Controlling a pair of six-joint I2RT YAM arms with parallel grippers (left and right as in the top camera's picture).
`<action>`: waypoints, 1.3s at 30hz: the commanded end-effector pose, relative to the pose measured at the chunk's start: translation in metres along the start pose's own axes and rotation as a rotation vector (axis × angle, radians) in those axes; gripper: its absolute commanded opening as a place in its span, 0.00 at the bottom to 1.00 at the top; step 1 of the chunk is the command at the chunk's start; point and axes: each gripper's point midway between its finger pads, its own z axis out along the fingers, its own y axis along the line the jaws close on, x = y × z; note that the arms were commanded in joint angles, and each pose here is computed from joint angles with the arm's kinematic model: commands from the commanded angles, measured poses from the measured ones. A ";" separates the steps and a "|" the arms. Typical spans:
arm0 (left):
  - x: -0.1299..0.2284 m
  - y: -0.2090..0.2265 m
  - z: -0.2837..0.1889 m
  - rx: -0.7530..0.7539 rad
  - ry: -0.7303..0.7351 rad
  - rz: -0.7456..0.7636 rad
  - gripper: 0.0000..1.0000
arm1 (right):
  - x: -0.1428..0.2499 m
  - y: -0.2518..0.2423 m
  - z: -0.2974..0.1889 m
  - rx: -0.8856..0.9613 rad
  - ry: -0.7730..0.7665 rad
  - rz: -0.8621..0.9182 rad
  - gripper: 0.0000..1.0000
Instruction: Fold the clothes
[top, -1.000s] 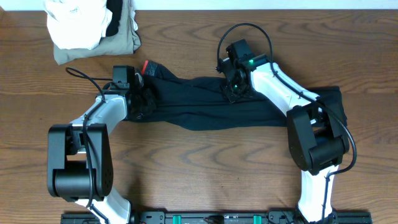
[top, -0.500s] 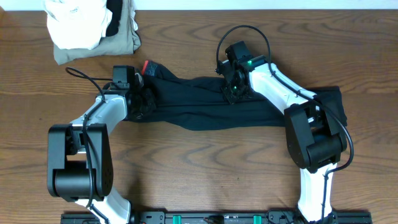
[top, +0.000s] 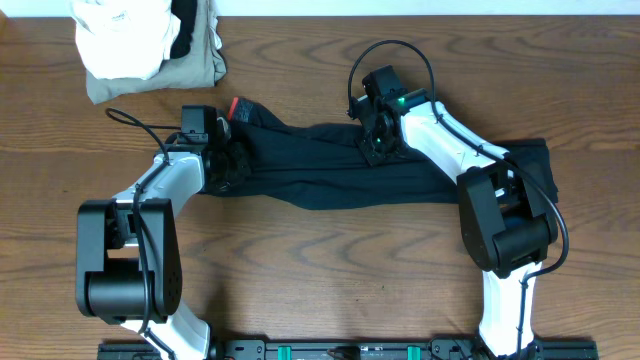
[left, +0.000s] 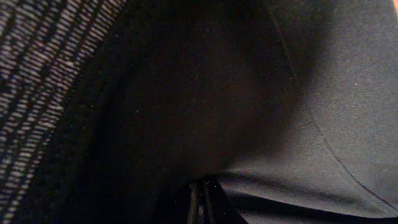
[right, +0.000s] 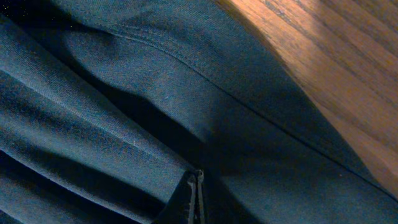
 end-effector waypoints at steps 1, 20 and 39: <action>-0.001 0.015 0.001 -0.058 -0.005 -0.027 0.07 | 0.001 -0.002 0.006 0.030 0.013 0.007 0.01; -0.001 0.015 0.001 -0.058 -0.005 -0.027 0.08 | -0.029 -0.017 -0.013 0.113 -0.067 0.058 0.01; -0.001 0.015 0.001 -0.059 -0.005 -0.027 0.08 | -0.019 -0.051 -0.016 0.210 -0.043 0.116 0.01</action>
